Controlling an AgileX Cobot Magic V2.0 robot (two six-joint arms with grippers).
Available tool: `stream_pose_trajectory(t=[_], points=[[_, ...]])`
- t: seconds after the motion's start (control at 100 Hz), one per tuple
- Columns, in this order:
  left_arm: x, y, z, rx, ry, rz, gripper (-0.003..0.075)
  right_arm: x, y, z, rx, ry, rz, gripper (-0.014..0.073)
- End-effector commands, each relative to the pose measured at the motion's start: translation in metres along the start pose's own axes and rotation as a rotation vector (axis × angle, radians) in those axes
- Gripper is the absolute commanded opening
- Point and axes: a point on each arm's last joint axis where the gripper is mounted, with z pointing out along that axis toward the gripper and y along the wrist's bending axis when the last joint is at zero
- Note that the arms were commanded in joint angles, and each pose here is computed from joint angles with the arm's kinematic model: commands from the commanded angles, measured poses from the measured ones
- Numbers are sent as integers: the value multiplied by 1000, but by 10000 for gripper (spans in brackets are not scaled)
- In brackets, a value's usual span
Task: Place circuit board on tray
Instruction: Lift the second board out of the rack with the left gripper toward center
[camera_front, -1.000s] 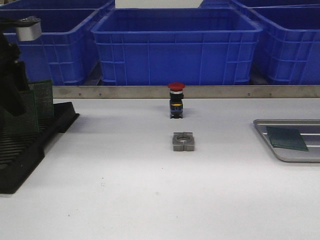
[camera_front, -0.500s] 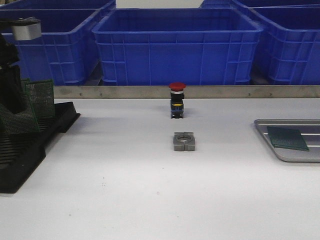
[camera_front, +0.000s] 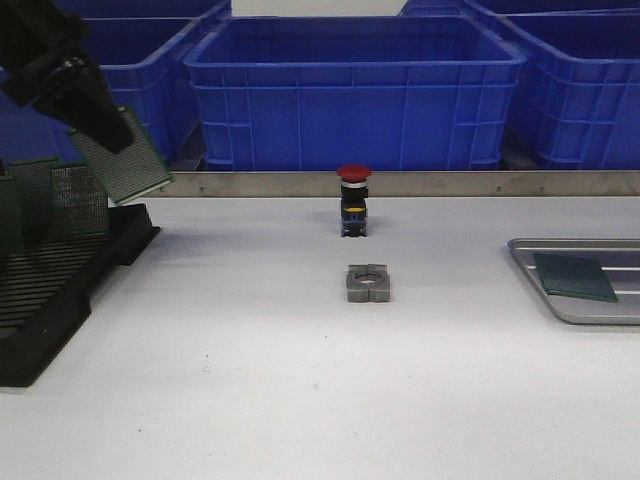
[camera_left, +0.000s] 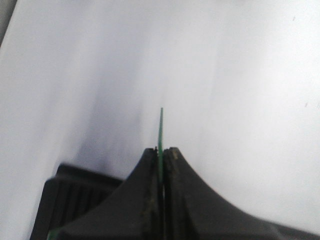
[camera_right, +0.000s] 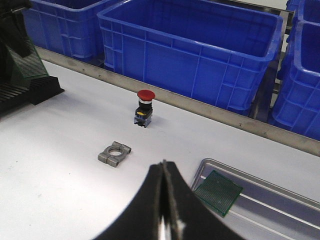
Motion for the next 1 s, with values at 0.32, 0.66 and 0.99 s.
stream_pose_trajectory(t=[0.32, 0.66, 0.99], points=[[-119, -75, 21, 187, -220, 203, -20, -11, -4, -1, 38, -48, 16, -113], [-147, -105, 37, 257, -232, 279, -20, -11, -5, -1, 42, -50, 17, -113], [-149, -106, 37, 265, -259, 267, -20, -7, 1, 16, -112, 94, 100, -73]])
